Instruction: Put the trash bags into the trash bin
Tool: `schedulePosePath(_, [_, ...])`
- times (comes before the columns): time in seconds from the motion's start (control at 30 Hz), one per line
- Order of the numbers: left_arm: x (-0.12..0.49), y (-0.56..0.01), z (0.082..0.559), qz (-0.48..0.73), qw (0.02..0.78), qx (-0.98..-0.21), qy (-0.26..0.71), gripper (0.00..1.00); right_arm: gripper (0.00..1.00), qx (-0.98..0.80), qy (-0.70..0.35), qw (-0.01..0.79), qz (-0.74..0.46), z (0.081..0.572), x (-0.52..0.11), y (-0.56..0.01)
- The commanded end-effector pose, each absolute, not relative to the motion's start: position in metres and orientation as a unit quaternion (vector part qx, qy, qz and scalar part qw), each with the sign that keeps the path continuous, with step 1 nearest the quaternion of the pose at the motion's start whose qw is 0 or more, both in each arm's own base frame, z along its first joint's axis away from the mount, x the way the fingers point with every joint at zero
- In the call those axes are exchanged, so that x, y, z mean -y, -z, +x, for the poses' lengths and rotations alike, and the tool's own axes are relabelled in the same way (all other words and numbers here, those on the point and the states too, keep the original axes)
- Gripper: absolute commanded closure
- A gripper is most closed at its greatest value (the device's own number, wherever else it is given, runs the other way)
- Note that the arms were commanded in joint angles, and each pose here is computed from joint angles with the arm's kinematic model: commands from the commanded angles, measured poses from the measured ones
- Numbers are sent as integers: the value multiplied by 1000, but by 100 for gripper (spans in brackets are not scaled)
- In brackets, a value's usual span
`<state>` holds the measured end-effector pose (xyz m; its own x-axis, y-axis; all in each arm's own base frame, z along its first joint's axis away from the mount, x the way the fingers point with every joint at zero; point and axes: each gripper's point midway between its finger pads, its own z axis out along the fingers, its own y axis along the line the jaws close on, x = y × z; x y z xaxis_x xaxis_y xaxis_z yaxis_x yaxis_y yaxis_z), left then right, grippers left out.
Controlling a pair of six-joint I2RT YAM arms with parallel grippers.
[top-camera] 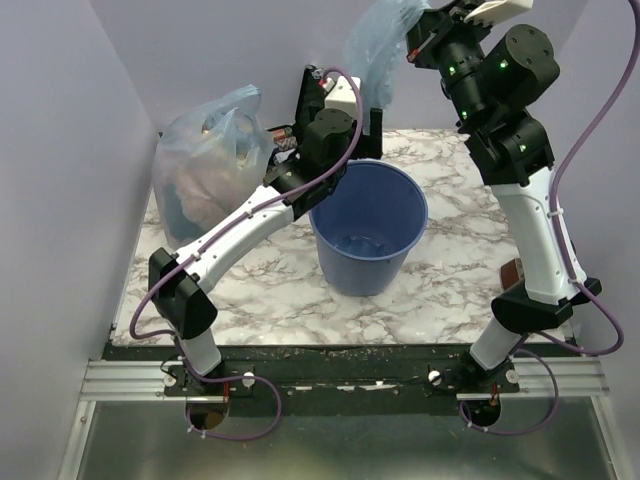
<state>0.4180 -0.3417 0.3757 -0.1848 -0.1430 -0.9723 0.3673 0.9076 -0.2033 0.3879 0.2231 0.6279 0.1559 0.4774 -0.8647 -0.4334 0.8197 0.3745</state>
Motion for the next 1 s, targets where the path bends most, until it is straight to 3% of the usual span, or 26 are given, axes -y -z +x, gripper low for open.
schedulePosePath(0.0, [306,-422,421,25,697,-696,170,1,99,-548,-293,783,40,386,-212,-648])
schedulePosePath(0.07, [300,-431,414,31,716,-674,180,2,99,-551,-291,781,42,389,-213,-645])
schedulePosePath(0.17, [297,-440,404,65,726,-650,215,16,99,-555,-290,779,39,391,-215,-641])
schedulePosePath(0.3, [280,-440,404,110,733,-638,211,56,99,-568,-274,775,44,395,-212,-629])
schedulePosePath(0.33, [273,-442,404,116,737,-632,212,68,99,-574,-270,772,45,396,-211,-624])
schedulePosePath(0.37, [267,-439,406,124,734,-631,216,93,99,-578,-266,770,44,396,-211,-619])
schedulePosePath(0.4, [258,-441,408,126,735,-631,216,100,99,-582,-263,768,42,395,-211,-615])
schedulePosePath(0.57, [220,-440,401,213,731,-612,213,100,99,-601,-201,774,-5,392,-199,-596])
schedulePosePath(0.7, [189,-456,374,300,737,-578,183,100,99,-602,-134,774,-146,371,-197,-574])
schedulePosePath(0.8, [183,-466,351,331,724,-572,196,100,99,-604,-145,738,-264,337,-209,-540])
schedulePosePath(0.97, [199,-463,304,374,663,-583,284,100,99,-673,-176,660,-284,291,-195,-490])
